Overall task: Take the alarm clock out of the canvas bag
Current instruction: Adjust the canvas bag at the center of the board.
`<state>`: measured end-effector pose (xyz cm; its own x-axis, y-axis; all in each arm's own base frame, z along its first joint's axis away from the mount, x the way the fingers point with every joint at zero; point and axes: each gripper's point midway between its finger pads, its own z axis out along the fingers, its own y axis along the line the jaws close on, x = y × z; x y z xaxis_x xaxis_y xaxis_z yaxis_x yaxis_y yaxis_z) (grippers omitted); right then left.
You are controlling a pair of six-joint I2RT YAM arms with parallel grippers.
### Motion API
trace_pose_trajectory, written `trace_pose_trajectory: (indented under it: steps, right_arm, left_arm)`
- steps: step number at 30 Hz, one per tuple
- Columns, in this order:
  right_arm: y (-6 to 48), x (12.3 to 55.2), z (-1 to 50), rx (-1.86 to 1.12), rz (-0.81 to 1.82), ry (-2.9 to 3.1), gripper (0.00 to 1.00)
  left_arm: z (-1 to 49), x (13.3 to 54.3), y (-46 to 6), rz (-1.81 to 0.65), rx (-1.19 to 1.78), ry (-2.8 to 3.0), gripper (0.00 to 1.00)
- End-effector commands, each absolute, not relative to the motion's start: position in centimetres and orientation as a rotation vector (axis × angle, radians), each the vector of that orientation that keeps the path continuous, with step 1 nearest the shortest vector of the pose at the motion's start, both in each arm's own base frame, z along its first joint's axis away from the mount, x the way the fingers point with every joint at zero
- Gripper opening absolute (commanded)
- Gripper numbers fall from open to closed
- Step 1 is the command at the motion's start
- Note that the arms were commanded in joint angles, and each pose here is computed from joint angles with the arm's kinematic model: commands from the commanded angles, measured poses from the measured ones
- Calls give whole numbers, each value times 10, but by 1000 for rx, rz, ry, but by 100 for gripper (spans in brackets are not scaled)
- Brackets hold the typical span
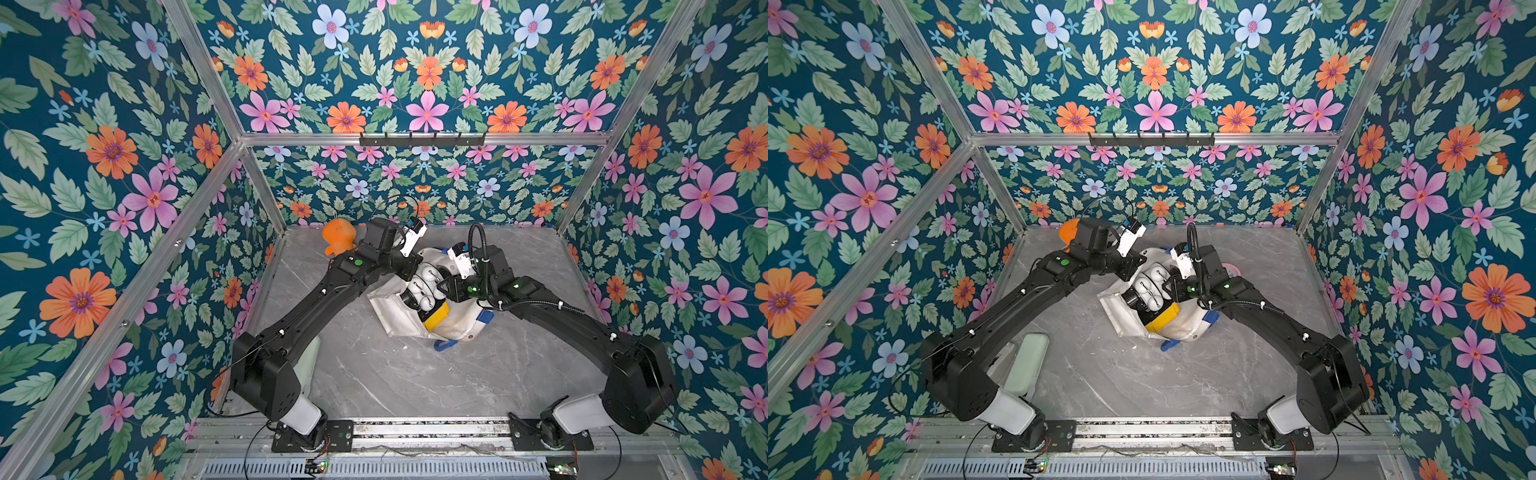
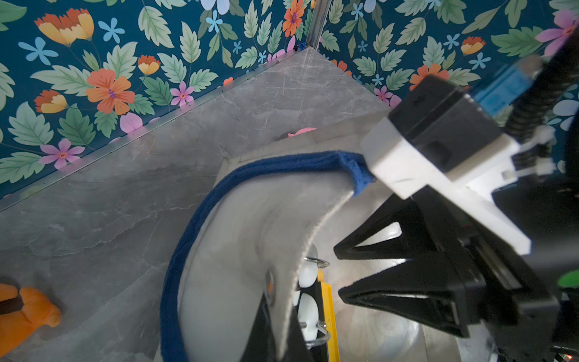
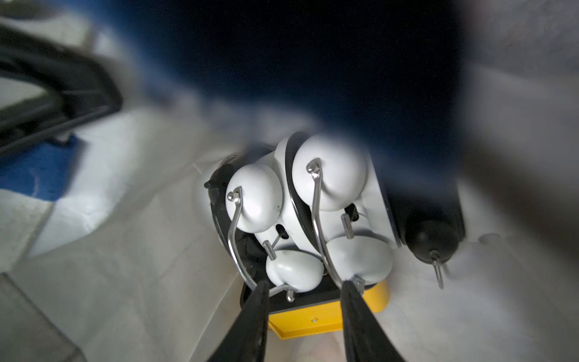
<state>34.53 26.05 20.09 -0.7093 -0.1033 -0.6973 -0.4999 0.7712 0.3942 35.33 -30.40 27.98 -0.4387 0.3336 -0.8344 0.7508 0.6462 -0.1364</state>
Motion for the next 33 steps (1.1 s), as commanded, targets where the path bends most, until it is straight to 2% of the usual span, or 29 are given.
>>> trace_pose_trajectory:
  steps: [1,10,16,28,33]
  right_arm:
    - [247,354,191,-382,642,2336,40]
    - [223,359,171,-274,528,2403,34]
    - [202,362,158,-193,588,2413,31]
    - [208,368,129,-267,578,2428,28]
    - [213,365,141,-329,606,2373,27]
  left_arm:
    - [288,354,-309,-666,856,1997,0]
    - [285,352,-309,-676,860,2007,0]
    - [283,352,-310,-680,862,2011,0]
    - [285,354,-313,-703,843,2017,0]
    - [286,362,-312,-687,785,2039,0]
